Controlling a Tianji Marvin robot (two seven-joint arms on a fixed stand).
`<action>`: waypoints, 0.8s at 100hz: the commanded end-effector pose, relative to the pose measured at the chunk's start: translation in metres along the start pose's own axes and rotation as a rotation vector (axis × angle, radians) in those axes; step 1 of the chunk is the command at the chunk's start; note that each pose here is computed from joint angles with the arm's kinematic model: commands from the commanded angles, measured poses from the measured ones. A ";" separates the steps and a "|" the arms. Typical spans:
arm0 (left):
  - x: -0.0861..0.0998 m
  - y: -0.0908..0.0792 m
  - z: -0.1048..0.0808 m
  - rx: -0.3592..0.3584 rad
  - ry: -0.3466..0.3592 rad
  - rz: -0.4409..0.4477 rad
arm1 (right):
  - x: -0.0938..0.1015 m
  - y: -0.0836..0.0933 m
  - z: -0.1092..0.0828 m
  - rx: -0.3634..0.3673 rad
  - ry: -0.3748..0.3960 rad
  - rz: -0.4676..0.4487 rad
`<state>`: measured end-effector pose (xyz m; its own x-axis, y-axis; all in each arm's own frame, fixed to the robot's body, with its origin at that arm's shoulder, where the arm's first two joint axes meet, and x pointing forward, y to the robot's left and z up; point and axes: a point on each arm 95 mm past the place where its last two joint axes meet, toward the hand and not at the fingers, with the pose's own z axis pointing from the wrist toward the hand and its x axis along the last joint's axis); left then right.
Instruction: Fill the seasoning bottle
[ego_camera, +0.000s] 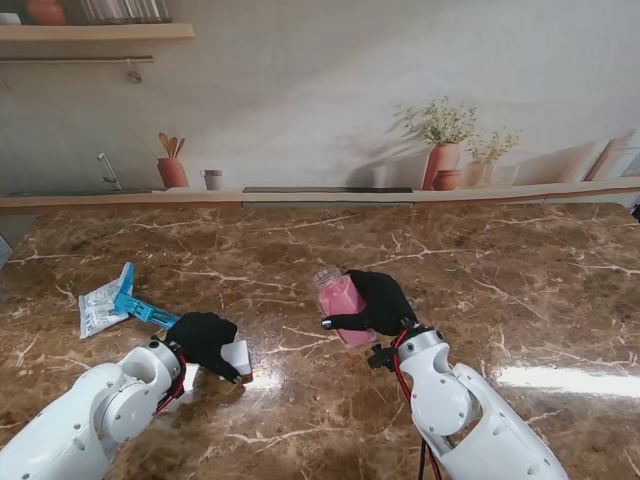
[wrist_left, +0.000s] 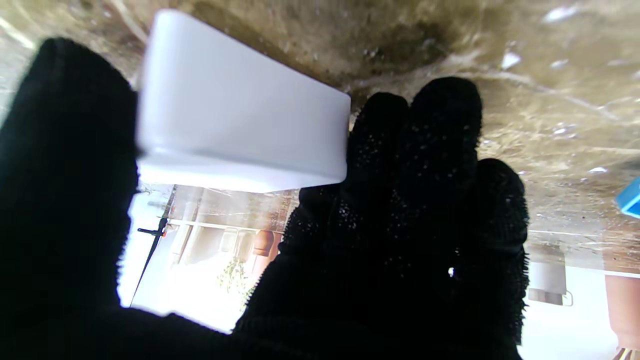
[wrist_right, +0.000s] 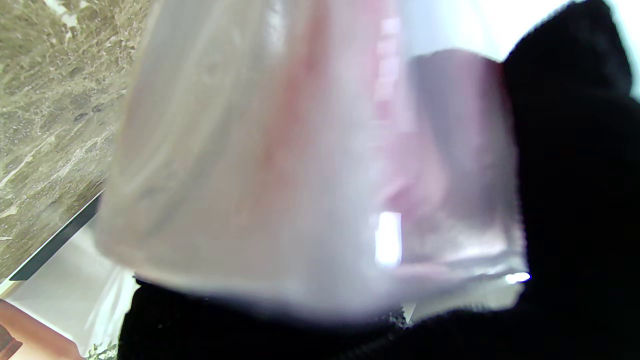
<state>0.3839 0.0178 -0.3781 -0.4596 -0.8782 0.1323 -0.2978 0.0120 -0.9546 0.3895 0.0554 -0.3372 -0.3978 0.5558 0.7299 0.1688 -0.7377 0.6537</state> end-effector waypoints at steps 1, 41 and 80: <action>-0.002 0.010 -0.005 -0.031 -0.004 0.012 | 0.001 -0.004 0.000 0.010 -0.002 0.014; -0.006 0.007 -0.012 -0.063 -0.031 0.064 | 0.000 -0.004 0.000 0.006 -0.006 0.018; -0.008 0.004 -0.022 -0.109 -0.016 0.076 | 0.001 -0.005 0.001 0.010 -0.007 0.022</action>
<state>0.3764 0.0321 -0.3672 -0.4661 -0.8830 0.0549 -0.3194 0.1101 -0.9412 0.3900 0.0569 -0.3390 -0.3914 0.5483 0.7390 0.1757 -0.7438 0.6449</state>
